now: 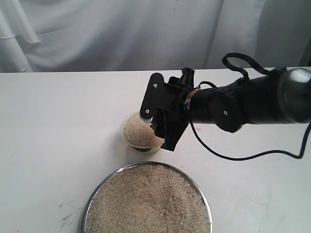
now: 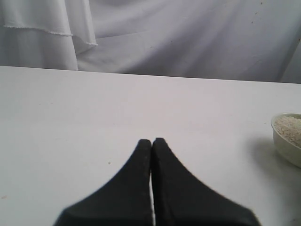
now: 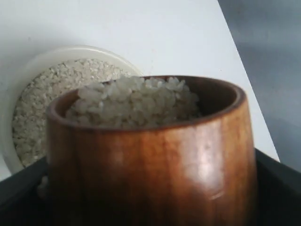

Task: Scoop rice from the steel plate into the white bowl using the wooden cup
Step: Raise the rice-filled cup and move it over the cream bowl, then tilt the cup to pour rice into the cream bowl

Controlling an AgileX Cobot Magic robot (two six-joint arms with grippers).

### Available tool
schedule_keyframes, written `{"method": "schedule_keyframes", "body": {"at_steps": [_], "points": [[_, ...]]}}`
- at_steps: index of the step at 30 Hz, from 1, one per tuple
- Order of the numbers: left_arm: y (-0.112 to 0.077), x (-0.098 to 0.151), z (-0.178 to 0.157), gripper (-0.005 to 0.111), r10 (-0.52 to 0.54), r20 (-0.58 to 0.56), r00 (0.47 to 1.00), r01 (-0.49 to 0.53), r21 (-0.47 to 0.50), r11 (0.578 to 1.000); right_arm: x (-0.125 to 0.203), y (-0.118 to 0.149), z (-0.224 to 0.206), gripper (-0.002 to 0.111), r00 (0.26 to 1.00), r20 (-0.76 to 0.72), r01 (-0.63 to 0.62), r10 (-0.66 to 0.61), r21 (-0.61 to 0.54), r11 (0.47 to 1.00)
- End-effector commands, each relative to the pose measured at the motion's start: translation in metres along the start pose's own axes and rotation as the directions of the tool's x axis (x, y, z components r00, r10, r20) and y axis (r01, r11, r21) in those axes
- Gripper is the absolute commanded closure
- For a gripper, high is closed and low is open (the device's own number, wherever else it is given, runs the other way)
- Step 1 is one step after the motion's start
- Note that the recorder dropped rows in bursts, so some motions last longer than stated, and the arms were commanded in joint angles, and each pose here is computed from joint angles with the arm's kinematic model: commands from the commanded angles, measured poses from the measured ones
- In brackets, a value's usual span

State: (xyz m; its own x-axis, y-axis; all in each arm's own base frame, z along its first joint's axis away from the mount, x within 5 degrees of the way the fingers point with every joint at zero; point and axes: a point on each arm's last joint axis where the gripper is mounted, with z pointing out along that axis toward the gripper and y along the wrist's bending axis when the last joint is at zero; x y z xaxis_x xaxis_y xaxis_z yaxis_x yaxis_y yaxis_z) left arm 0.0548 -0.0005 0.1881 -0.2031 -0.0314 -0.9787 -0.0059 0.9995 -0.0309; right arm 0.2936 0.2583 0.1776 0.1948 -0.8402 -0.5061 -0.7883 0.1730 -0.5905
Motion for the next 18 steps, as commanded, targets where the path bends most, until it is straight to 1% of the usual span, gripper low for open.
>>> {"method": "schedule_keyframes", "body": {"at_steps": [1,6,11,18], "points": [[0.000,0.001,0.000,0.107,-0.004,0.007,1.000,0.004,0.002,1.000,-0.004,-0.013,0.005,0.108,0.991,-0.005,0.137,-0.137,0.011,0.990],[0.000,0.001,0.000,0.107,-0.004,0.007,1.000,0.004,0.002,1.000,0.004,-0.021,0.008,0.108,0.975,-0.034,0.219,-0.218,0.007,0.976],[0.000,0.001,0.000,0.107,-0.004,0.007,1.000,0.004,0.002,1.000,0.008,-0.020,0.012,0.108,0.947,-0.044,0.319,-0.319,-0.008,0.948],[0.000,0.001,0.000,0.107,-0.004,0.007,1.000,0.004,0.002,1.000,0.011,-0.016,0.020,0.108,0.914,-0.041,0.404,-0.404,-0.015,0.915]]}}
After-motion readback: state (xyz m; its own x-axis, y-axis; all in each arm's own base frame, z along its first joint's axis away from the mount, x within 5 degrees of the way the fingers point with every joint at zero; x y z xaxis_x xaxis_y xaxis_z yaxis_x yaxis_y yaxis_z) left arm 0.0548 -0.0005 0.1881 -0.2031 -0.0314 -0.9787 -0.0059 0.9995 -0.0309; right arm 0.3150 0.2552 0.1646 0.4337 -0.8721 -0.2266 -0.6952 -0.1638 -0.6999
